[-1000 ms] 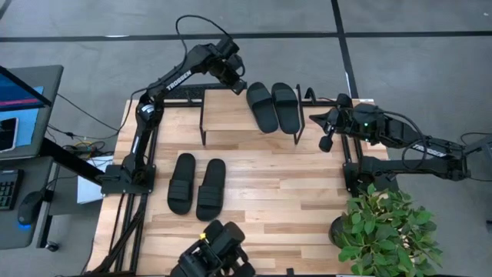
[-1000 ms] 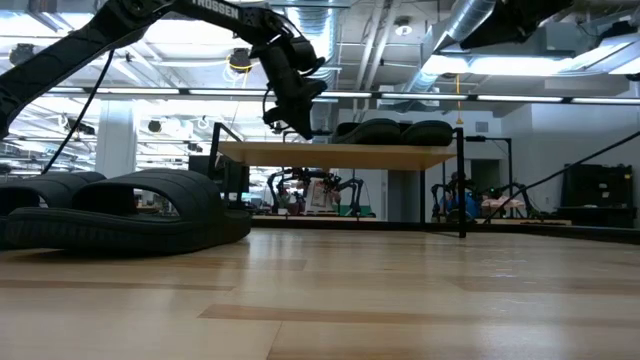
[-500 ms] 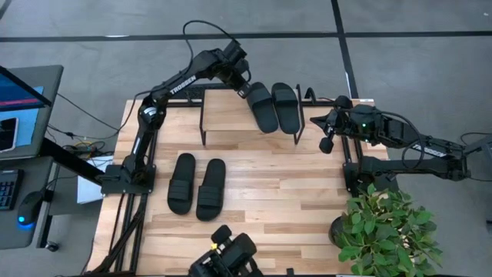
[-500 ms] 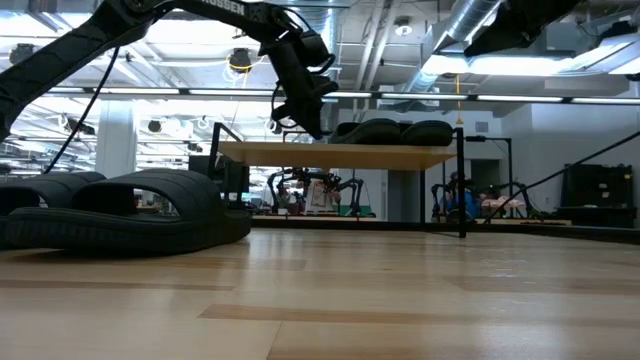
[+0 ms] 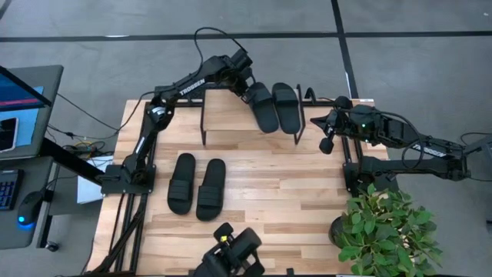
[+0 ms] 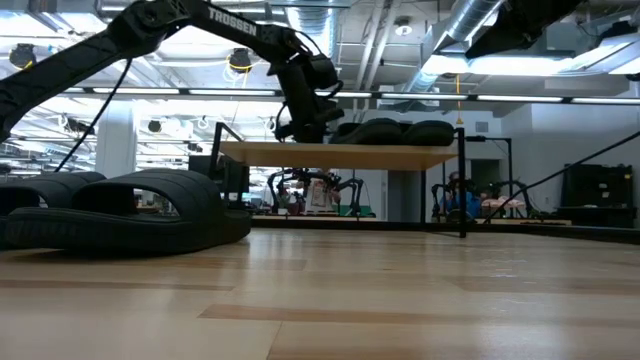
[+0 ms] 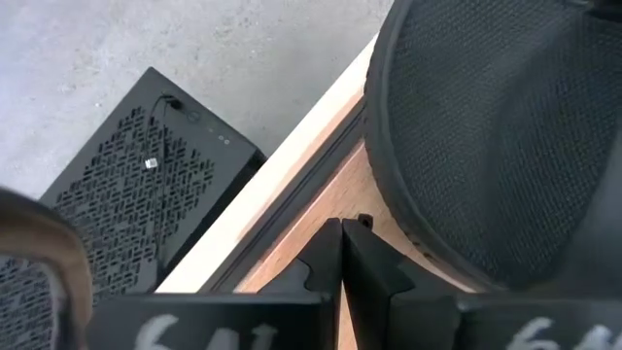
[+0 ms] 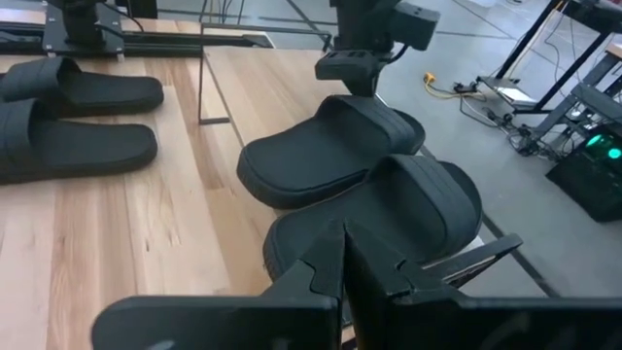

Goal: Pick and place slides into the shelf
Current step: Put the right black slide on the shelf

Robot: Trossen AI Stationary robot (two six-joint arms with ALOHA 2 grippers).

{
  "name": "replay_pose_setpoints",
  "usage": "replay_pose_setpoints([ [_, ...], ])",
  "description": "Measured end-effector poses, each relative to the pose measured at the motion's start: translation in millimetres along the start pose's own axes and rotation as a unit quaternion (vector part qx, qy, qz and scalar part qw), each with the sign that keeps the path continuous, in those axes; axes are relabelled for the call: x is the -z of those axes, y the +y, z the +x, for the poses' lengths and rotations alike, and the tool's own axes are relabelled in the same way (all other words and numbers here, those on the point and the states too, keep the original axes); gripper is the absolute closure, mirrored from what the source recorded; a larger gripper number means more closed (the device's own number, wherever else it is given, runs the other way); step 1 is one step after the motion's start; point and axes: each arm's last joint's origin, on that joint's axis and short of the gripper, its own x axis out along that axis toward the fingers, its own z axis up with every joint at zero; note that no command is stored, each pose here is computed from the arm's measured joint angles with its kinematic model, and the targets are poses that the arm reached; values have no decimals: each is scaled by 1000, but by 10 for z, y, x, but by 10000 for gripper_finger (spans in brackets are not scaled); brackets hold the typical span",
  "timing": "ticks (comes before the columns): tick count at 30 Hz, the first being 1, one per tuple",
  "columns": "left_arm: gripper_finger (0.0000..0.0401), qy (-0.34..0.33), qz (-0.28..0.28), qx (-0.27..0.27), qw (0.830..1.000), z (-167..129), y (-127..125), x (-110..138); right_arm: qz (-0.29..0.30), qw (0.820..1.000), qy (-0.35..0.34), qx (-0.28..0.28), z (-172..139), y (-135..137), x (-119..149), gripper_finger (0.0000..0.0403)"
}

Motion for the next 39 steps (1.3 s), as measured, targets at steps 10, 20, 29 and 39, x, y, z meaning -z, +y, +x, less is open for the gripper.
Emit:
replay_pose_setpoints([
  [10,401,-17,5,22,1000,30,3,-57,0,1000,0,0,0,0,0,403],
  [20,401,-51,20,19,998,25,2,-132,0,1000,0,0,0,0,0,403],
  [29,401,-86,25,19,996,16,4,-199,-1,1000,0,0,0,0,-1,403],
  [39,401,-125,31,47,991,-16,-14,-274,-1,1000,0,0,0,0,-1,403],
])
